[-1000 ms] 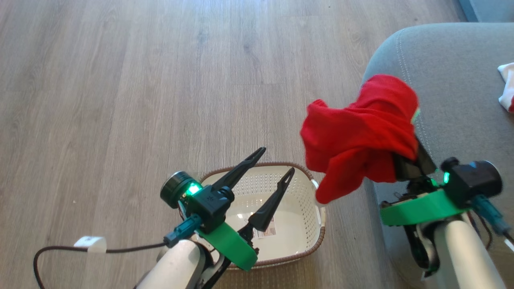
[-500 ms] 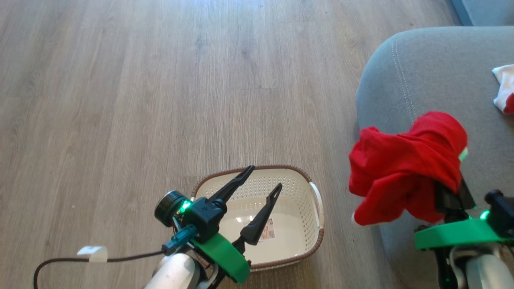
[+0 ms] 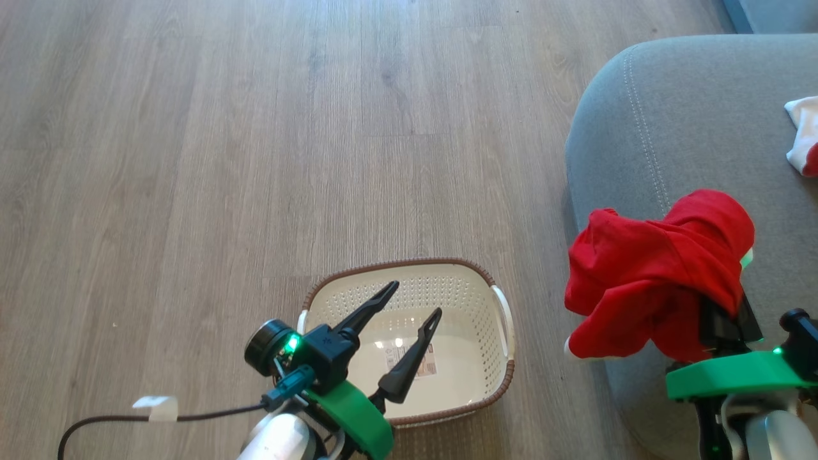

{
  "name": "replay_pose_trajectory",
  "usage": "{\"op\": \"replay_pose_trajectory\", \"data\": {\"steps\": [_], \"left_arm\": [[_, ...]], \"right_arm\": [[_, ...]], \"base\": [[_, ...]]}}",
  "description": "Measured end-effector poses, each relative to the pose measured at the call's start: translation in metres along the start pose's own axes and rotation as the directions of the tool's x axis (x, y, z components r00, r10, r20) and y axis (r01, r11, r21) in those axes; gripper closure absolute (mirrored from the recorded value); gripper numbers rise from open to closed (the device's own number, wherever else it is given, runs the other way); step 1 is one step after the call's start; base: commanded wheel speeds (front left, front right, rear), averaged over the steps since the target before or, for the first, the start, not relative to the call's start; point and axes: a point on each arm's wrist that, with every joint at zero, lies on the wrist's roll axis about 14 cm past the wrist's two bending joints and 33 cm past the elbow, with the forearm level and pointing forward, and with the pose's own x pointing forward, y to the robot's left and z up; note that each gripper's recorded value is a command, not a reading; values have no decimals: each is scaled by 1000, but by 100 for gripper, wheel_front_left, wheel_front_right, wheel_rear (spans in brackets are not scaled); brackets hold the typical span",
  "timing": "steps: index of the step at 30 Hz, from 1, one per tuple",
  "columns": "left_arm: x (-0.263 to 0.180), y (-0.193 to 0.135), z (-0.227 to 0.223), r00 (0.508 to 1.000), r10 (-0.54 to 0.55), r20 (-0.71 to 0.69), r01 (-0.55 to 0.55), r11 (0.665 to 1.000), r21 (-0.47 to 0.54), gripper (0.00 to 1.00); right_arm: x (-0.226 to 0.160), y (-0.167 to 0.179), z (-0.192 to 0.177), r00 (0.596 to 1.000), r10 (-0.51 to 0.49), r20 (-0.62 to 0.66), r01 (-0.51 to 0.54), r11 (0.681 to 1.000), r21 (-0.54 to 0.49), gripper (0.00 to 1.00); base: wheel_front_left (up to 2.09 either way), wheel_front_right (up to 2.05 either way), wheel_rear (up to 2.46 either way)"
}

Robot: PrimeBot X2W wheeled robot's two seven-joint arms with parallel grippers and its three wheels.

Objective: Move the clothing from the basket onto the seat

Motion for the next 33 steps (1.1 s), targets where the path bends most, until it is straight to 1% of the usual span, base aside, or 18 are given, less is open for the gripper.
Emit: {"op": "replay_pose_trajectory", "data": {"steps": [13,19,26,31,33], "left_arm": [[1,2,-2,1000,4,-3,-4,1000,-4,0],[8,2,-2,1000,-5,0,5,1000,-10,0],[21,-12,-12,997,-75,-19,75,997,-25,0],[35,-32,-18,986,-165,-26,164,986,-33,0],[46,-44,-18,976,-217,-17,216,976,-41,0]], "right_arm": [[0,-1,-1,1000,-5,-4,5,1000,-1,100],[-3,-12,3,999,-38,8,38,999,0,100],[-10,-33,9,995,-102,22,102,995,-16,100],[-19,-52,20,986,-161,50,162,986,-24,100],[-28,-63,25,977,-203,61,205,979,-16,100]], "base": [[0,0,0],[0,0,0],[0,0,0],[0,0,0],[0,0,0]]}}
